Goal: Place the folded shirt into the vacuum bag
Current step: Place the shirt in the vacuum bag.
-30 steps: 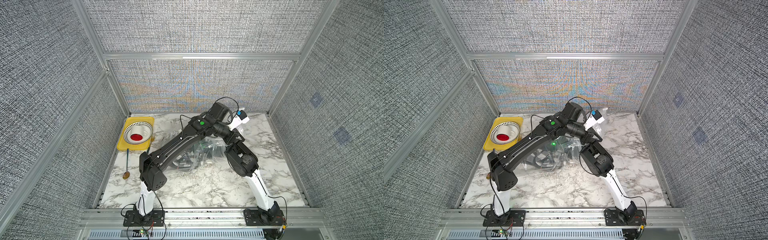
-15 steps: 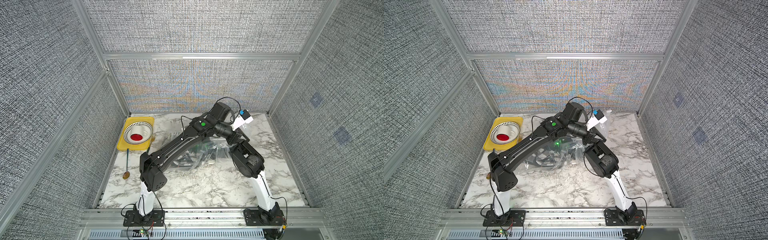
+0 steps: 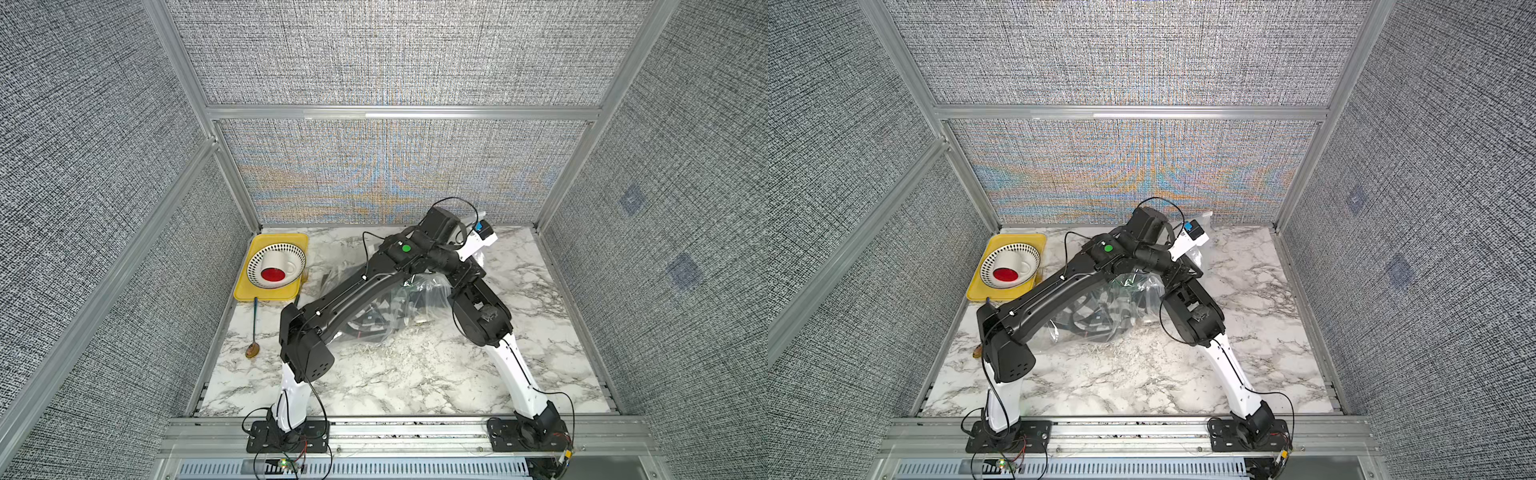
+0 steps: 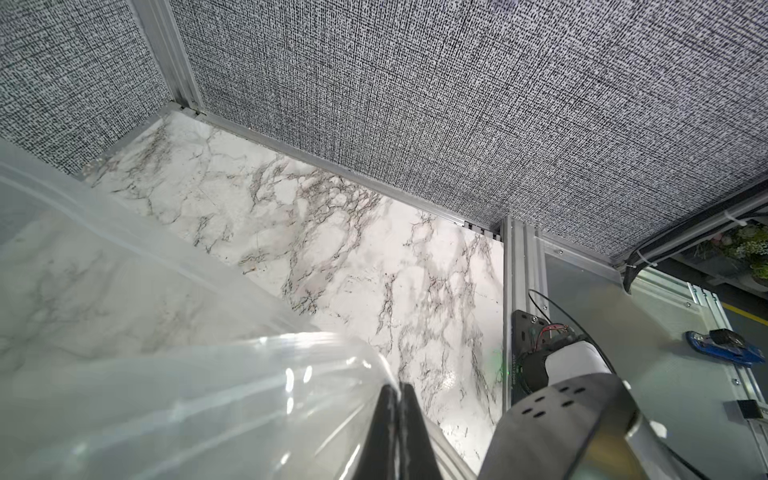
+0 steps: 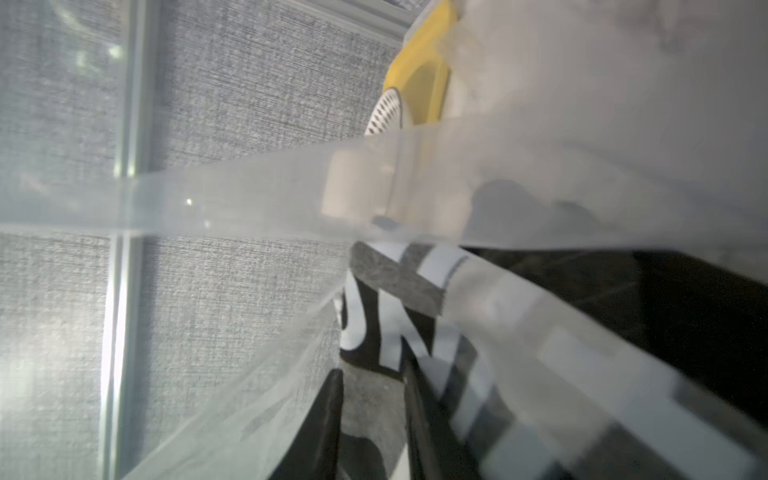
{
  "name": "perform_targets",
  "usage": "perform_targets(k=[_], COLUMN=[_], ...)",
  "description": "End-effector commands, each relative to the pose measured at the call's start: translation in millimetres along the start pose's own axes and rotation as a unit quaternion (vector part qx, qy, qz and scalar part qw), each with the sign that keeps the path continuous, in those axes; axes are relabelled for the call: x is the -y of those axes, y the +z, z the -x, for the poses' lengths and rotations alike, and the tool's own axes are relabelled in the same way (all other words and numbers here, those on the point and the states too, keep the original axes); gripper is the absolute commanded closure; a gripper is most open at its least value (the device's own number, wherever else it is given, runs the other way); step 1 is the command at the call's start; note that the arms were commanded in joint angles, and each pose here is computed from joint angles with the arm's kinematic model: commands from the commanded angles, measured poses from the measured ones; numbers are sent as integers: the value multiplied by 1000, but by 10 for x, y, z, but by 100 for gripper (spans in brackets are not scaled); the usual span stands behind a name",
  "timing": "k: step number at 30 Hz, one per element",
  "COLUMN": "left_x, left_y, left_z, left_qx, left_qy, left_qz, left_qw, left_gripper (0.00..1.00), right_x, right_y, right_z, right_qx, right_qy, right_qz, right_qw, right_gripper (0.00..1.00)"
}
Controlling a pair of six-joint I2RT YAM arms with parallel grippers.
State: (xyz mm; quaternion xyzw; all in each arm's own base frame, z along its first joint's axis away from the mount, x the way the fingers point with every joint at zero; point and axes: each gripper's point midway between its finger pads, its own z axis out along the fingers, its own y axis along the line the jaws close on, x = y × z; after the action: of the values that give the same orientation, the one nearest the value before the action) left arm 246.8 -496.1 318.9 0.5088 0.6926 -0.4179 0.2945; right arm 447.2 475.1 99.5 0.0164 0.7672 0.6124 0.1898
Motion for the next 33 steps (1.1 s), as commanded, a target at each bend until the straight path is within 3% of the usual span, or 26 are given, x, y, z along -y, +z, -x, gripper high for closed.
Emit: perform_targets(k=[1,11,15,21,25,29,33], left_x=[775,737,746,672,630,614,565], left_y=[-46,-6,-2,168,280,317,329], left_z=[-21,-48,-56,-181,-278,-298,-255], left_qx=[-6,-8,-9,-19,-26,-25,-21], left_qy=[-7,-9,-11,-37,-57,-65,-57], left_qz=[-178,-173,-175,-184,-192,-195,-178], left_qw=[984,985,984,982,979,978,982], left_gripper=[100,100,100,100,100,100,100], right_x=[23,-209,133,833,783,417,411], right_y=[-109,-615,-741,-972,-996,-899,-680], right_z=[-55,-475,-692,-784,-812,-712,-525], right_qx=[-13,-99,-131,-103,-91,-80,-72], right_qy=[-11,-85,-72,-33,-20,-44,-57], right_qz=[7,10,-42,-134,-100,-33,-36], right_qw=[1000,991,988,985,991,995,995], right_gripper=[69,46,42,36,34,32,31])
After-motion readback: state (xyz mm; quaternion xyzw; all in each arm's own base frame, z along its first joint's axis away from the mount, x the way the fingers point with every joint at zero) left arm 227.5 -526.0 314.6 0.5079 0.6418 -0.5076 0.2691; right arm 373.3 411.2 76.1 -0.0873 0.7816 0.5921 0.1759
